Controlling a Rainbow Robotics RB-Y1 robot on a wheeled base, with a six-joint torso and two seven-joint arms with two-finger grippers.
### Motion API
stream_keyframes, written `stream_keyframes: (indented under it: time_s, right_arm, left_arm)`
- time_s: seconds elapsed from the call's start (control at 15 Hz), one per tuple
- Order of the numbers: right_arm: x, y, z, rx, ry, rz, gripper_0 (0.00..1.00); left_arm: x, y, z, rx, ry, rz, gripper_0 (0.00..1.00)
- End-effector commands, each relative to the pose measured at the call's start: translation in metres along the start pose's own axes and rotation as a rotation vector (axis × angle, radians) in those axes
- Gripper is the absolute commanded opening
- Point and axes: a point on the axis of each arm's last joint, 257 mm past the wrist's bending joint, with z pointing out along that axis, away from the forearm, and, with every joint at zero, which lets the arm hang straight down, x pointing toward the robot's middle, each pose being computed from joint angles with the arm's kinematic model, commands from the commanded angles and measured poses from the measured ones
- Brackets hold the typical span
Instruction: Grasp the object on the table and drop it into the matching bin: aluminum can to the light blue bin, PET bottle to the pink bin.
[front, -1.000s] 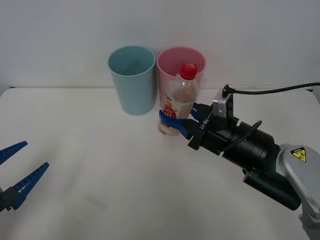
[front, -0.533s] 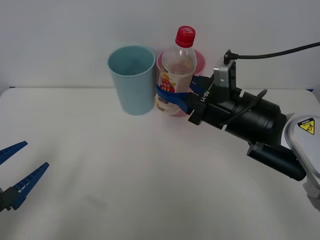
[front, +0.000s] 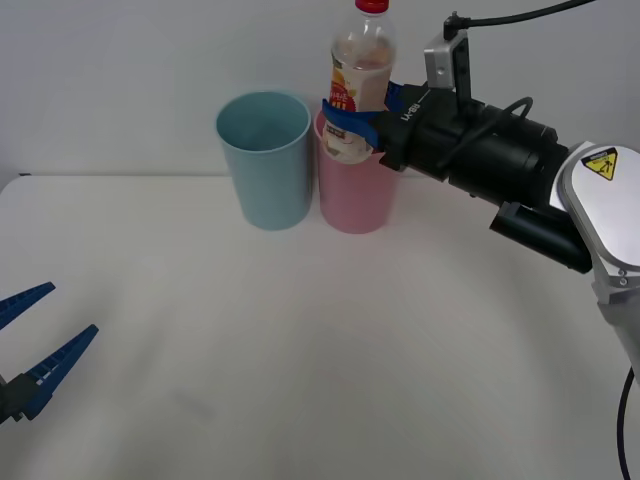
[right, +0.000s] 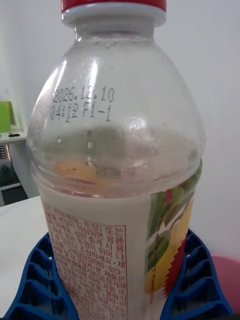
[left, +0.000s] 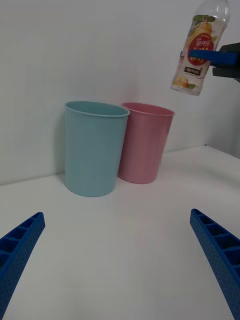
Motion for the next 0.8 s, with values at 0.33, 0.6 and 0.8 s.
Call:
stream_keyframes:
  time_s: [0.33,0.6,0.8]
  right_arm:
    - [0.004,-0.076,0.034,0.123,0.062,-0.010,0.00]
    - [0.017,-0.105,0.045,0.187,0.089,0.023,0.00]
    - [0.028,-0.119,0.055,0.228,0.106,0.043,0.00]
  left_arm:
    - [0.000,0.000,0.000,0.000,0.000,0.000,1.00]
    - [0.000,0.000,0.000,0.000,0.000,0.000,1.00]
    - [0.000,0.000,0.000,0.000,0.000,0.000,1.00]
